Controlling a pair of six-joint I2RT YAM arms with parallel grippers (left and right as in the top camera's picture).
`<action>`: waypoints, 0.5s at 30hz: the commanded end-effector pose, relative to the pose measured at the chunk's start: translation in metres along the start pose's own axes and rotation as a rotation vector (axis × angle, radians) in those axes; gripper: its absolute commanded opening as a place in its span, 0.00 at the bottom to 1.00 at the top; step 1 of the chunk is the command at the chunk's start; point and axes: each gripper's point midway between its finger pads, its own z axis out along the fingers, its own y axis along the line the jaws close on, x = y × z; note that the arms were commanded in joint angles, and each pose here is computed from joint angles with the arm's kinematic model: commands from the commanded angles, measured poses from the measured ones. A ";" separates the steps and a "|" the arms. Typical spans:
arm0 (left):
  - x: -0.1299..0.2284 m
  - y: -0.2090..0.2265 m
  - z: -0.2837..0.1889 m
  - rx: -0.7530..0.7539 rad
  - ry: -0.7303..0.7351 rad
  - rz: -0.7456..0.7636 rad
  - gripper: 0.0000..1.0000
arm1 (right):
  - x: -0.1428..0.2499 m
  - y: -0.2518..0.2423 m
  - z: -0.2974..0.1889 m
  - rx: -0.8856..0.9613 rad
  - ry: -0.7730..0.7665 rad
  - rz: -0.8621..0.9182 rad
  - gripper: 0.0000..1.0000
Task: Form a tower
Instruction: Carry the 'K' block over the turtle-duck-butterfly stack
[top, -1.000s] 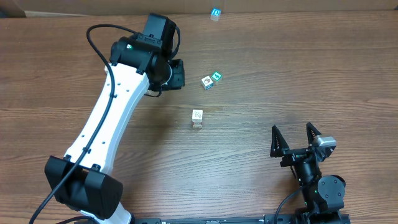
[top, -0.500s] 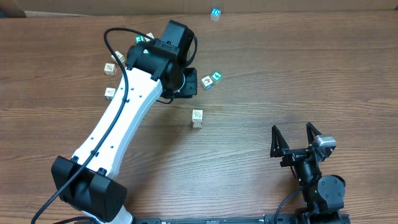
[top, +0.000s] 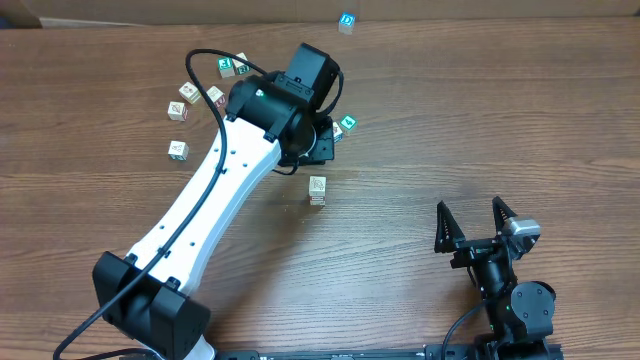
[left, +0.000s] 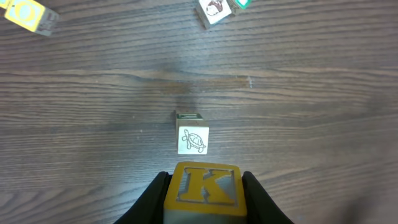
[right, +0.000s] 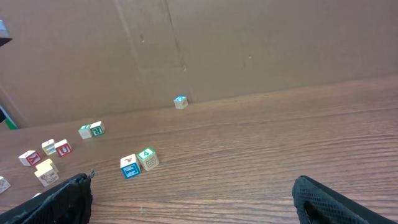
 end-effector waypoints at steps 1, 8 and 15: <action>-0.004 0.000 -0.001 -0.039 -0.034 -0.016 0.19 | 0.001 -0.001 0.000 0.000 -0.007 0.005 1.00; 0.003 -0.007 0.001 -0.040 -0.025 -0.011 0.19 | 0.001 -0.001 0.000 0.000 -0.007 0.005 1.00; 0.017 -0.008 0.014 -0.062 0.005 0.008 0.21 | 0.001 -0.001 0.000 0.000 -0.007 0.005 1.00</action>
